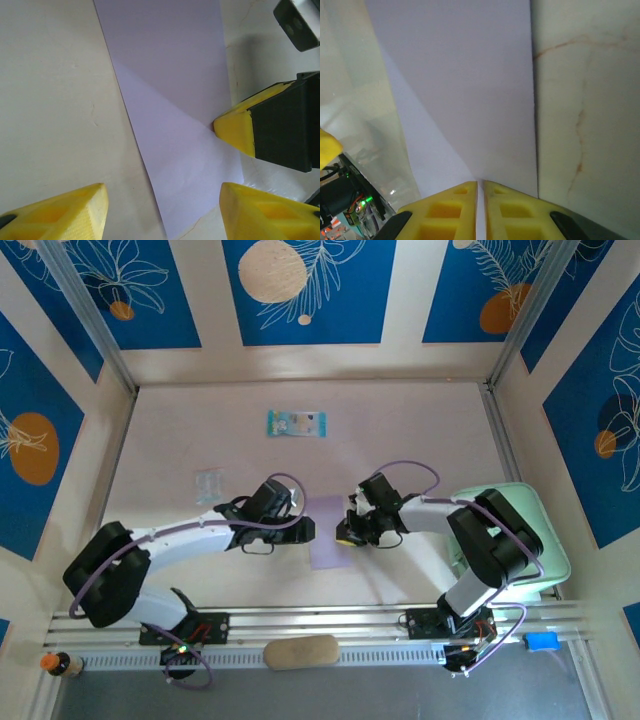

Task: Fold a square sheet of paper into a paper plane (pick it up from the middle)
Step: Third fold the triangle at the center of the table.

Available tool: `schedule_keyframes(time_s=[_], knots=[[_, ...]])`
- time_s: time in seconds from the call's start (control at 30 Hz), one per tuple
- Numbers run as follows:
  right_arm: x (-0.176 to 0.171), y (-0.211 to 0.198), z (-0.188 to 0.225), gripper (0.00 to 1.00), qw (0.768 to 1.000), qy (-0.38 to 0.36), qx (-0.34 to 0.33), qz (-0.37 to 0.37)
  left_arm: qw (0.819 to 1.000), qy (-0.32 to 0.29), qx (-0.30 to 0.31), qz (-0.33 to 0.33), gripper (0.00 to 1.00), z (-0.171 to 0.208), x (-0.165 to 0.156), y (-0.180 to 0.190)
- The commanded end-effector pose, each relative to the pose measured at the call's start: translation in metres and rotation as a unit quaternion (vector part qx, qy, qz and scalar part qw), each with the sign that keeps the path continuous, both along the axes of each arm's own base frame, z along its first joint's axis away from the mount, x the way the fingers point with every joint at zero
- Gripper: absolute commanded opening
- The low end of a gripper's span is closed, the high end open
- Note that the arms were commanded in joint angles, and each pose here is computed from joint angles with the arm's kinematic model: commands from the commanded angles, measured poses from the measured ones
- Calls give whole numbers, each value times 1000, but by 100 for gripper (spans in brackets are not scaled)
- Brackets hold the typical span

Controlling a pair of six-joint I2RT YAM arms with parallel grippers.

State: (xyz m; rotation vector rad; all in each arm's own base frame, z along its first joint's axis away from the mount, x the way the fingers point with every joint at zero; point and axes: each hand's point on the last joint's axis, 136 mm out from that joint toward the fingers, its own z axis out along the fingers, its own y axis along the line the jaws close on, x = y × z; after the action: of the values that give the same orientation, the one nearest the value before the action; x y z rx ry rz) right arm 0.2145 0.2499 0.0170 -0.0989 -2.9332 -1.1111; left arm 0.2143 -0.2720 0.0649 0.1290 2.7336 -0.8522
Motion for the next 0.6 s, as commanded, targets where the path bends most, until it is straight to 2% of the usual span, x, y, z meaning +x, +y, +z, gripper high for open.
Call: schedule_keyframes(time_s=[0.0,0.23,0.57], knots=[[3,3,13,13,1000,-11,19,-11,999,36,-26,4,55,-9,-3,-4],[6,1,-5,13,1000,13,0,-26,994,84,-67,-11,43,-20,-7,-23],[-10,-21,-39,12,994,62,-52,-72,990,122,-66,-4,37,-36,-15,-23]])
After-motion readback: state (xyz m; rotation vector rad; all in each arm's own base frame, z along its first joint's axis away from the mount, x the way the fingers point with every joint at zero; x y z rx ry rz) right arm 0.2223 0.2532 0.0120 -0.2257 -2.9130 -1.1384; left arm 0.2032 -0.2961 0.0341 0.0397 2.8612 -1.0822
